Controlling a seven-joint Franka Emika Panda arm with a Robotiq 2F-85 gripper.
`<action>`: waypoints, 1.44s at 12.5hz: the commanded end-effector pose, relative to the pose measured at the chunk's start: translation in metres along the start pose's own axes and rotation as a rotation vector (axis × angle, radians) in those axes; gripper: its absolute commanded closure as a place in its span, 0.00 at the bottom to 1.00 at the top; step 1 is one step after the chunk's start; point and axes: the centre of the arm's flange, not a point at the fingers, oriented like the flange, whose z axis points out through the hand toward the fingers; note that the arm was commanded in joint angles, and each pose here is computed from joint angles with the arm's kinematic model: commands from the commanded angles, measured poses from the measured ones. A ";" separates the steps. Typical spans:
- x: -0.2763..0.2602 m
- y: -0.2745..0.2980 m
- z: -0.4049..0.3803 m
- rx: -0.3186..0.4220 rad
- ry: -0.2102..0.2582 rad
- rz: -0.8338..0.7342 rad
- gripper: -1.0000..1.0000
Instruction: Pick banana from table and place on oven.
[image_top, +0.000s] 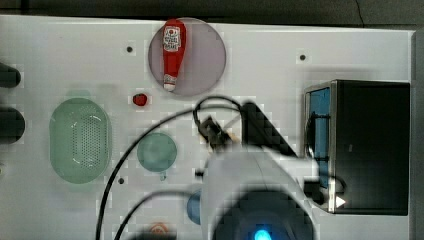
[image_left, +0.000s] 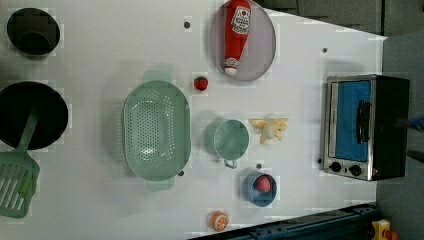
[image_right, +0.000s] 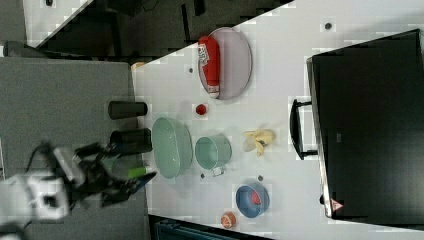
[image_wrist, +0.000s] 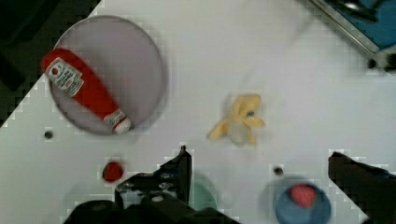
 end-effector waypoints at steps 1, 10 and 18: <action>0.002 0.000 0.095 -0.093 -0.079 0.034 0.00; -0.001 -0.002 0.296 -0.122 -0.107 0.031 0.00; -0.021 0.019 0.397 -0.099 -0.091 0.031 0.00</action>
